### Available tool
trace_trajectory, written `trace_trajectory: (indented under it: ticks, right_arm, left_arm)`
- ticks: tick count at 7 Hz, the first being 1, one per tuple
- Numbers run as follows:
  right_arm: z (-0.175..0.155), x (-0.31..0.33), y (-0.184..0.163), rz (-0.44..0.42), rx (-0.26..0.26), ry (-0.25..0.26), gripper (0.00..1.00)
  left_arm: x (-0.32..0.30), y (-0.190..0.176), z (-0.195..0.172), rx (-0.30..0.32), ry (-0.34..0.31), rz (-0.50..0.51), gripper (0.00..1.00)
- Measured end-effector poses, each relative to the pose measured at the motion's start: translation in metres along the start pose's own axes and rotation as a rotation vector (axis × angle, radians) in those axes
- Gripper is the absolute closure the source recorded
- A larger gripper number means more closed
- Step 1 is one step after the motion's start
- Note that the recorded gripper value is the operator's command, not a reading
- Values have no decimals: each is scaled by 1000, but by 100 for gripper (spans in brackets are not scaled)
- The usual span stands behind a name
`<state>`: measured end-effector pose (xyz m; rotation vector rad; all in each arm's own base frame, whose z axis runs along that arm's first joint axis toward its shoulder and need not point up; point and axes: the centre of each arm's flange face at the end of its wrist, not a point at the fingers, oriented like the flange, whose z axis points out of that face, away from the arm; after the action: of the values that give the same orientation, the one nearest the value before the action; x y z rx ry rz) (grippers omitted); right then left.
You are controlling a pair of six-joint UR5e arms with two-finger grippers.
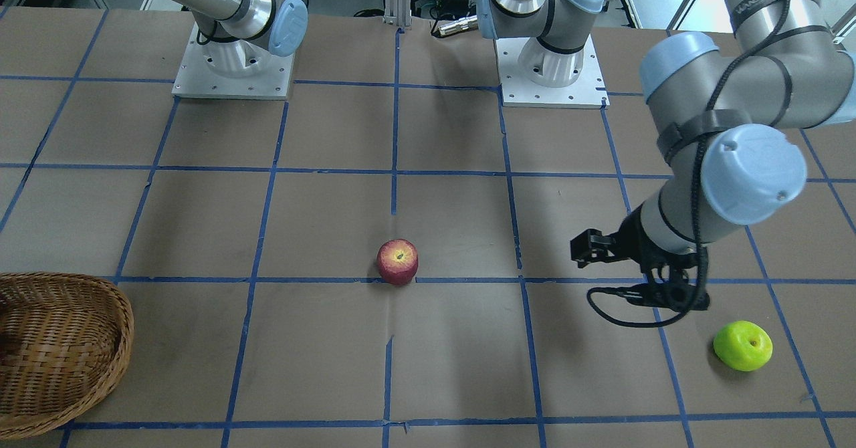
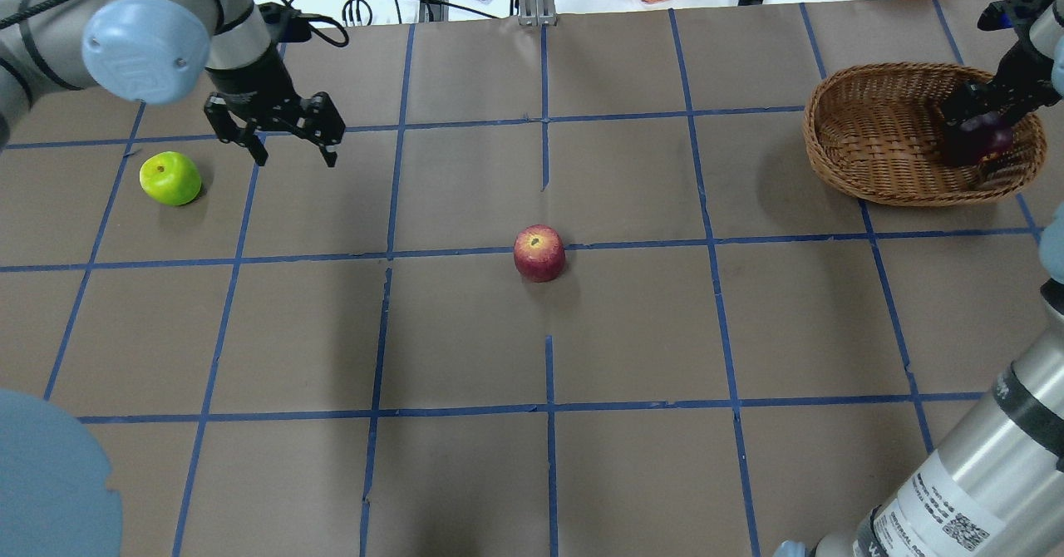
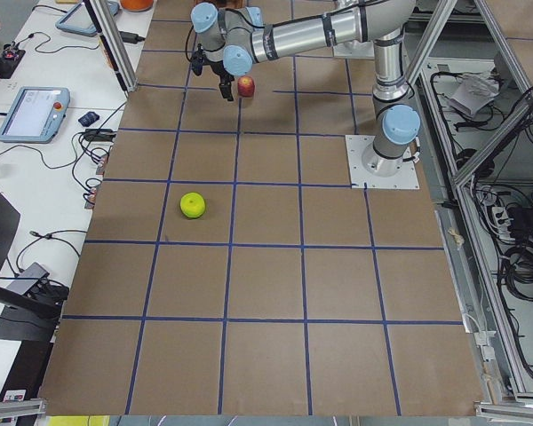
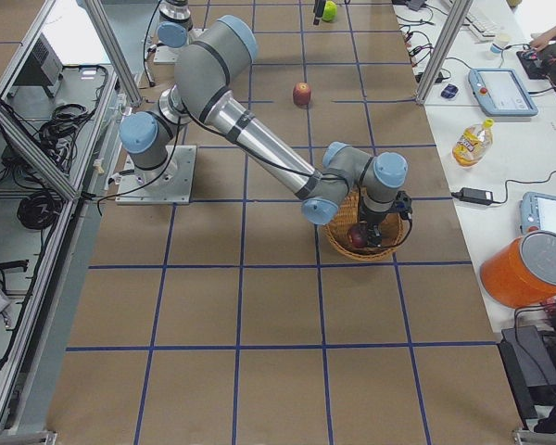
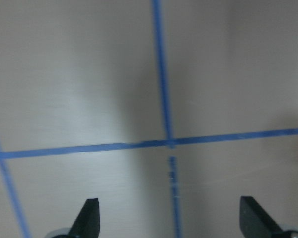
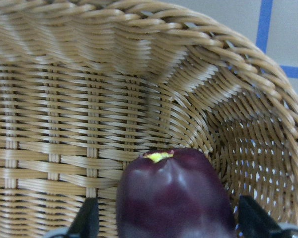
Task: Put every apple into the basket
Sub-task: 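Grasp the red apple with the right gripper while the left gripper grasps the green apple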
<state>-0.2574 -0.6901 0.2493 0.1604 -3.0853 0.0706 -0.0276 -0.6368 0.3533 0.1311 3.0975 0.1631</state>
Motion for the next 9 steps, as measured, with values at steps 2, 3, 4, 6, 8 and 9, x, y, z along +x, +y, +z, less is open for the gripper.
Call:
trace_trajectory:
  ticks: [2,3,4,6,8,9]
  right_arm:
    - [-46,-54,-6,-17,-27,-30,0]
    - [-71,-110,-10,26,-64,-67,0]
    - [-89,-178,-18,86,-85,-100,0]
    - [-104,-343,-29,211,-113,-123,0]
    - [-98,-485,-12,324,-162,-134,0]
    - [-85,-538,-1,379,-202,-140,0]
  left_arm:
    - [-105,-21,20,67,-46,37,0]
    - [-154,-22,44,67,-48,66,0]
    - [-189,-24,67,69,-48,84,0]
    - [-218,-37,110,86,-61,104,0]
    - [-229,-52,152,99,-72,105,0]
    - [-232,-58,169,100,-77,110,0]
